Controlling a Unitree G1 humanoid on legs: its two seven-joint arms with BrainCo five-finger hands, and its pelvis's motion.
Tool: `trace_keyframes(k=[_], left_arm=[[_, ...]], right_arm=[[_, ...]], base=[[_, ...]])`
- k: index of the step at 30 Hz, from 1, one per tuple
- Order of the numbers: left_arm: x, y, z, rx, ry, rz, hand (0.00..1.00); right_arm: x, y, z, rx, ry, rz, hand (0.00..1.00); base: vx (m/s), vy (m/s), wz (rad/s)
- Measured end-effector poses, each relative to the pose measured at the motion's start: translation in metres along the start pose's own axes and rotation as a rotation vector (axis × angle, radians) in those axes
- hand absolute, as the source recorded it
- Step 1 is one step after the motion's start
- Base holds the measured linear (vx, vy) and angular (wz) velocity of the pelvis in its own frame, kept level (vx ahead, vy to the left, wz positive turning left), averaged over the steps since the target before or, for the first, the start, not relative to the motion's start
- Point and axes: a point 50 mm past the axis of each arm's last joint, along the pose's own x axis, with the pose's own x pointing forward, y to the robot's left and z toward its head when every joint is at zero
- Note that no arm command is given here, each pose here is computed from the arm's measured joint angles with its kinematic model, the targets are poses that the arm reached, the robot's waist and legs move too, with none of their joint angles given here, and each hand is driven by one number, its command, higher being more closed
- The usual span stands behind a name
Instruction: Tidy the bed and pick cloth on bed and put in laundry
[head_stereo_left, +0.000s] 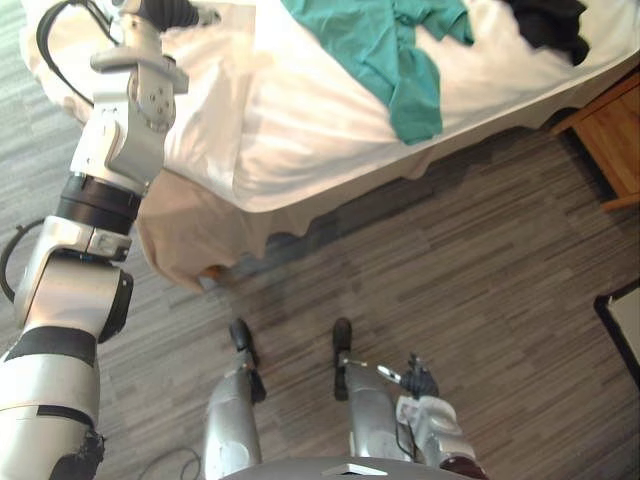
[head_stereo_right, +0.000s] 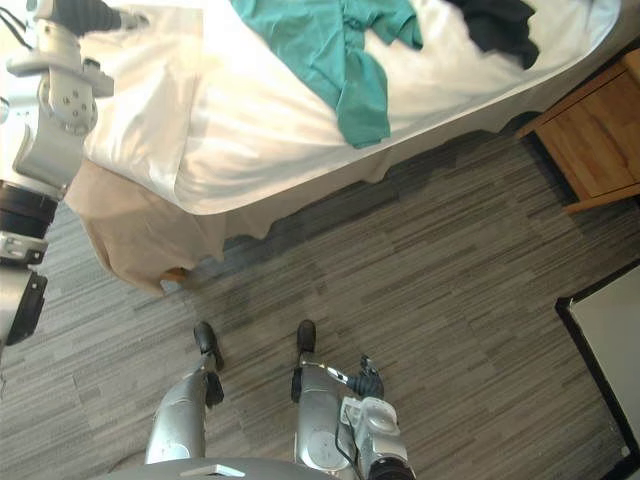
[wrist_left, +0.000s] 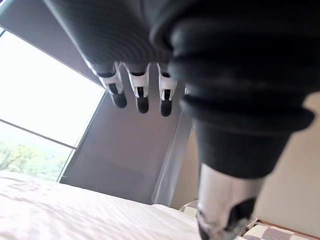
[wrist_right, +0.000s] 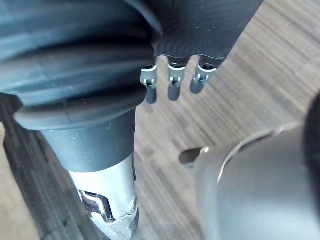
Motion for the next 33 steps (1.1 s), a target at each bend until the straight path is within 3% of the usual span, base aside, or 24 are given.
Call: trace_keyframes(k=[7,19,20,24,33], left_arm=[[0.052,0.055,0.035,0.037,-0.070,0.151,0.00],[0.070,0.057,0.040,-0.019,0.011,0.101,0.00],[0.070,0.056,0.037,-0.053,0.033,0.087,1.00],[0.068,0.049,0.020,-0.146,0.093,-0.009,1.00],[0.051,0.050,-0.019,-0.109,0.070,-0.084,1.00]], right_arm=[[-0.002,0.024,0.043,0.137,-0.188,0.030,0.00],[-0.001,0.042,0.108,0.356,-0.402,0.029,0.00],[0.000,0.040,0.108,0.366,-0.406,0.019,0.00],[0.006,0.038,0.109,0.411,-0.378,-0.004,0.00],[0.017,0.053,0.099,0.409,-0.280,0.027,0.00]], base=[[0.00,0.000,0.00],[-0.01,-0.011,-0.05],[0.00,0.000,0.00],[0.01,-0.019,-0.03],[0.01,-0.058,-0.12]])
